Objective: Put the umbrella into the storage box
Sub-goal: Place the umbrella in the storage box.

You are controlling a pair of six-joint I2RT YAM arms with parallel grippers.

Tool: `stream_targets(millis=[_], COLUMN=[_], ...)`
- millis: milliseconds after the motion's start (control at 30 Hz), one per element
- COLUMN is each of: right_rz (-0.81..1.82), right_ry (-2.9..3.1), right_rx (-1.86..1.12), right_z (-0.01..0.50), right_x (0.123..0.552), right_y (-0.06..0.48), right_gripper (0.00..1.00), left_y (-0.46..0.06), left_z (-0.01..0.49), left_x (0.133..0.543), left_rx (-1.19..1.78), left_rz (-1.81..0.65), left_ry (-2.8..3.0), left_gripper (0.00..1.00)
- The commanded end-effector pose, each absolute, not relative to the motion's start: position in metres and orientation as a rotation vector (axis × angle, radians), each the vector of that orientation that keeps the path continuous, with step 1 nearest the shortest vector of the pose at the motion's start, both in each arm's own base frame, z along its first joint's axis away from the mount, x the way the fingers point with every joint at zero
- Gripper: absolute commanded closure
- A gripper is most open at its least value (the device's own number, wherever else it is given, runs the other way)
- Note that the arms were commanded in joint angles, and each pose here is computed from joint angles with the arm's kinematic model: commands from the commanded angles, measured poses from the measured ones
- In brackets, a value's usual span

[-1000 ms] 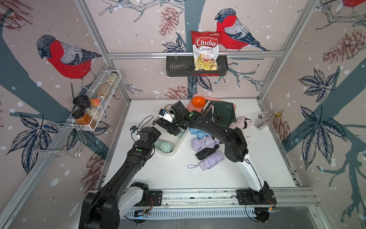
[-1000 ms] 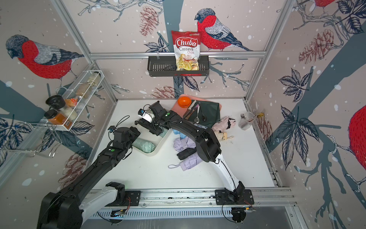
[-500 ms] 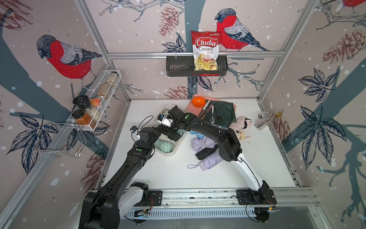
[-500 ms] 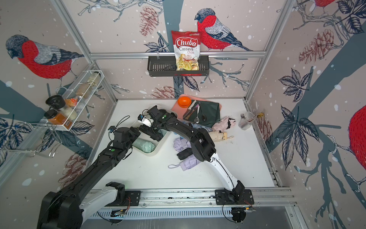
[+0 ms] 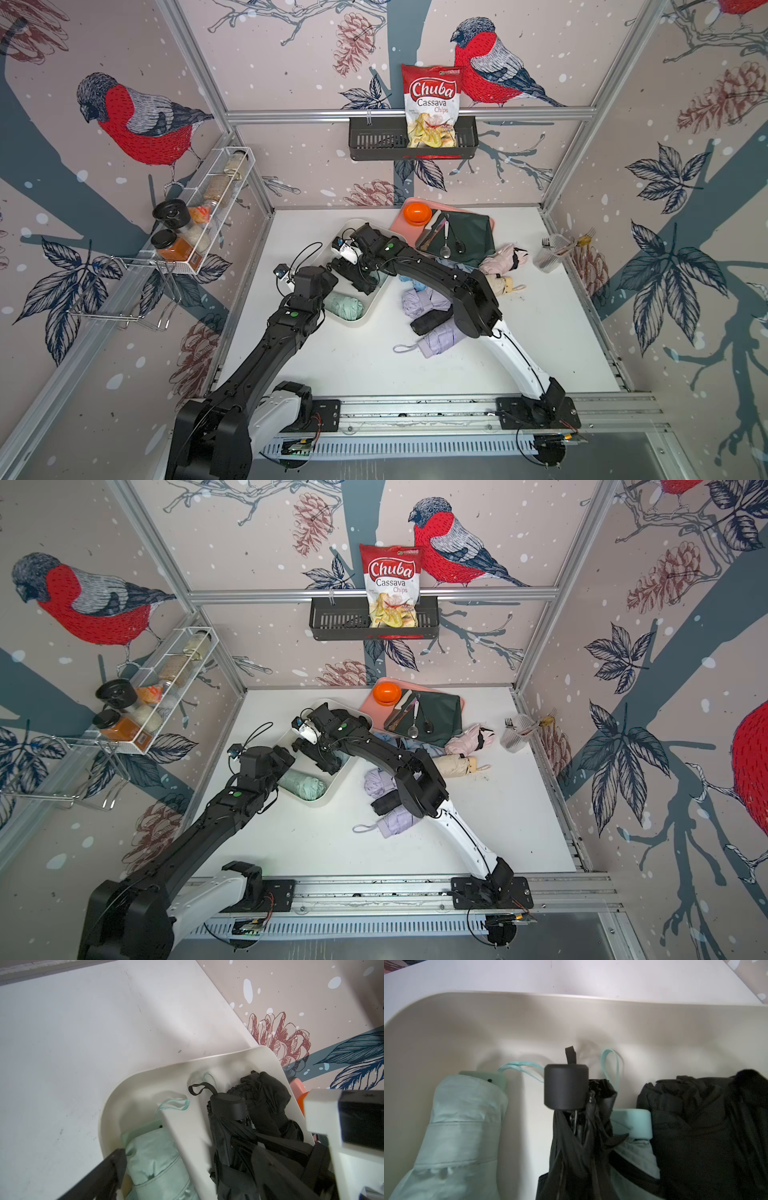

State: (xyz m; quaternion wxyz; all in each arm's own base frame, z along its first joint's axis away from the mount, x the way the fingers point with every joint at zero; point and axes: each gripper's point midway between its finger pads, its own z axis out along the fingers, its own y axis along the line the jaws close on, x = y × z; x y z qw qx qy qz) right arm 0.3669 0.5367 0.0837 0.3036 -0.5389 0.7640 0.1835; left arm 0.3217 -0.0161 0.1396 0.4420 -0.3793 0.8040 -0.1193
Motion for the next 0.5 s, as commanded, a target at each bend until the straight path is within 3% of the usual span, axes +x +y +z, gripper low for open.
stream_targets(millis=[0, 167, 333, 467], right_rz=[0.288, 0.288, 0.281, 0.259], right_ry=[2.095, 2.082, 2.077, 2.07], right_rx=[-1.396, -1.384, -1.373, -1.354], right_z=[0.064, 0.067, 0.07, 0.076], right_x=[0.389, 0.391, 0.393, 0.396], right_y=[0.51, 0.512, 0.512, 0.511], right_gripper=[0.7, 0.49, 0.47, 0.34], left_y=[-0.017, -0.016, -0.016, -0.016], left_z=[0.149, 0.15, 0.15, 0.15], left_x=[0.328, 0.328, 0.328, 0.328], left_rx=[-0.931, -0.932, -0.932, -0.933], left_rz=[-0.311, -0.31, -0.309, -0.309], left_ry=[1.959, 1.956, 1.955, 1.954], left_gripper=[0.02, 0.02, 0.02, 0.02])
